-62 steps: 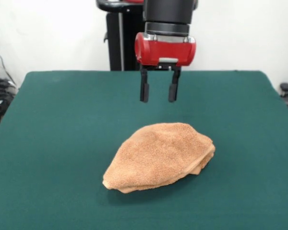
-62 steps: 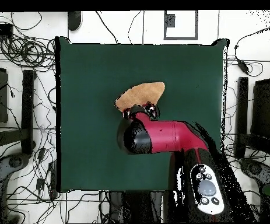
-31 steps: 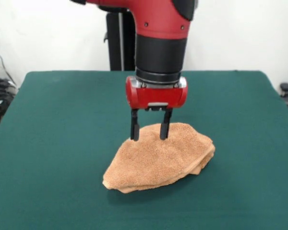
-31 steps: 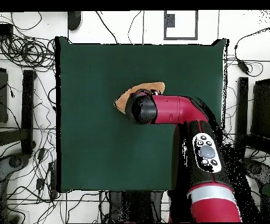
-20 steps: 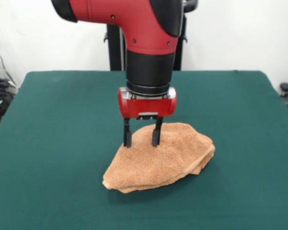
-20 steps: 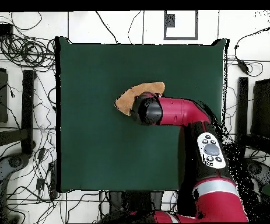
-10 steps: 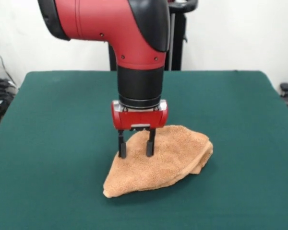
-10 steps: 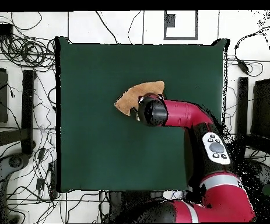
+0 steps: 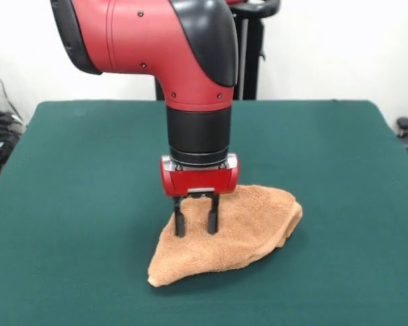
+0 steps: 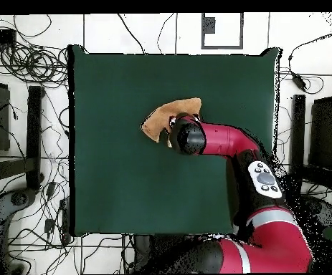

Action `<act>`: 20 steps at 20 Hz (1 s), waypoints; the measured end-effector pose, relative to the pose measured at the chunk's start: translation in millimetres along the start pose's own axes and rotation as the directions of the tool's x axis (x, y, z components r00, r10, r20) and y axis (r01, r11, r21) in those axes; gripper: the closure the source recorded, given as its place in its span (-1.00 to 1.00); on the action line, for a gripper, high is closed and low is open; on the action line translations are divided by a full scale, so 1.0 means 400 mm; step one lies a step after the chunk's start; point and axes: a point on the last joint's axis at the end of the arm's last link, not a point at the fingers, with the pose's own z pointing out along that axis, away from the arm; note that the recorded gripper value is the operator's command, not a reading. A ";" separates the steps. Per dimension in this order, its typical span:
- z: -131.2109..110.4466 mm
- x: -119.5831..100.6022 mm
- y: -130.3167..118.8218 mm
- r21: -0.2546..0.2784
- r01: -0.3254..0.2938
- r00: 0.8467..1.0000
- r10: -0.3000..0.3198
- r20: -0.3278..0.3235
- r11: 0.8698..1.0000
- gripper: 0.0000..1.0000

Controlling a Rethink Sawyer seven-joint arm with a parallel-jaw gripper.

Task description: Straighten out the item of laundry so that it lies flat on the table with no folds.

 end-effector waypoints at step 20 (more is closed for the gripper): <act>-0.021 -0.016 0.010 -0.003 0.011 0.999 -0.011 -0.038 1.000 1.00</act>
